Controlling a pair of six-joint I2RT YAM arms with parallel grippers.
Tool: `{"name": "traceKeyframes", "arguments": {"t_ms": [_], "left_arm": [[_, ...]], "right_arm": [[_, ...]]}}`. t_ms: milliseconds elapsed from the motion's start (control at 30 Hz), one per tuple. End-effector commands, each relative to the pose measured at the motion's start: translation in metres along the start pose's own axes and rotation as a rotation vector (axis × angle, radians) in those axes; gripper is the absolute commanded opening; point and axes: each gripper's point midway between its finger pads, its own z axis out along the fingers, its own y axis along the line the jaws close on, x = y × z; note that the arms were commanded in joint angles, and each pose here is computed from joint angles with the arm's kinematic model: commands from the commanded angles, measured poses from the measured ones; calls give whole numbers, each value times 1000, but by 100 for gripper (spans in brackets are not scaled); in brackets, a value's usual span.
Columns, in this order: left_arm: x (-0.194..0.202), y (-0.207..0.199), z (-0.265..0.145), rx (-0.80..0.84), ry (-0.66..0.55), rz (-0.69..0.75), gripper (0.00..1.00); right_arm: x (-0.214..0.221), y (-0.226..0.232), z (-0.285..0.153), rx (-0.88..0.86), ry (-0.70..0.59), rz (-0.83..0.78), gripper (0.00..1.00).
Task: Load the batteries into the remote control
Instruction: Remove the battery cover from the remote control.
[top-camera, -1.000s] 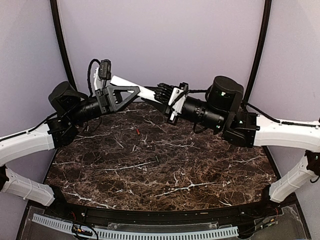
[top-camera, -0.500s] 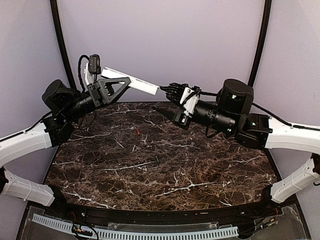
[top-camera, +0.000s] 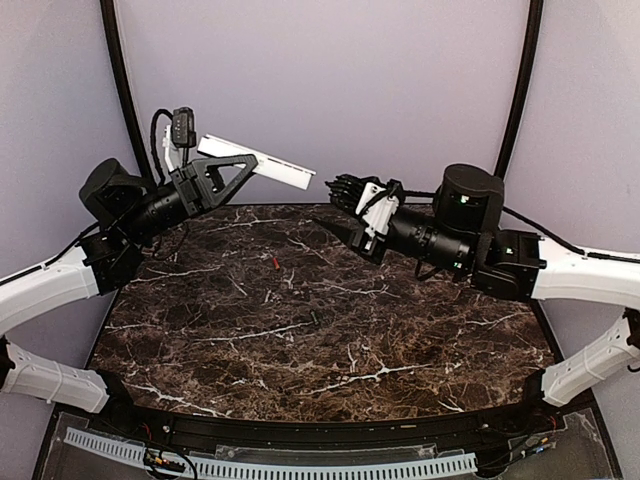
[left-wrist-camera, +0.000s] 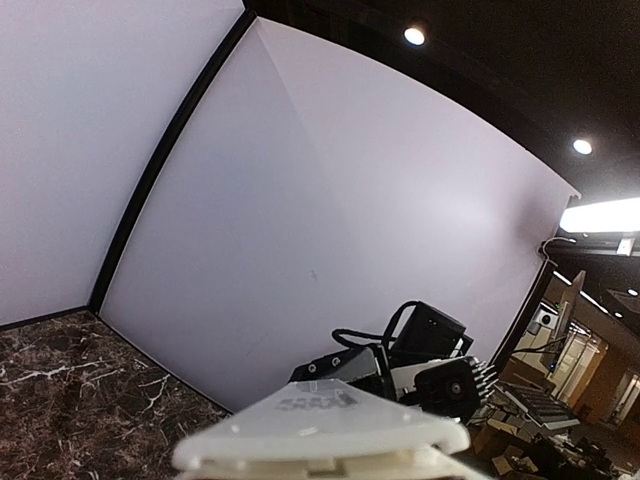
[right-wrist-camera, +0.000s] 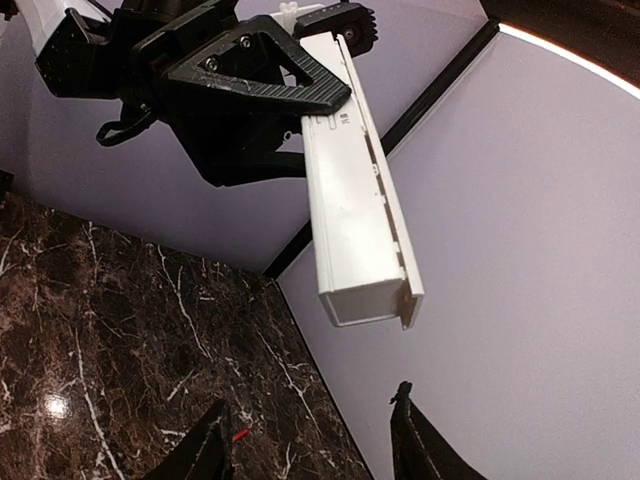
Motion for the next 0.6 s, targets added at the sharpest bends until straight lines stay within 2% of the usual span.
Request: {"name": "traceKeyframes", "arguments": {"t_ms": [0, 133, 567], "left_arm": [[-3, -15, -7, 31, 17, 76, 0], [0, -15, -7, 29, 31, 83, 0], [4, -13, -4, 35, 48, 68, 0]], "right_arm": [[-9, -33, -14, 102, 7, -33, 47], [-21, -43, -12, 118, -9, -69, 42], [-35, -33, 6, 47, -67, -132, 26]]}}
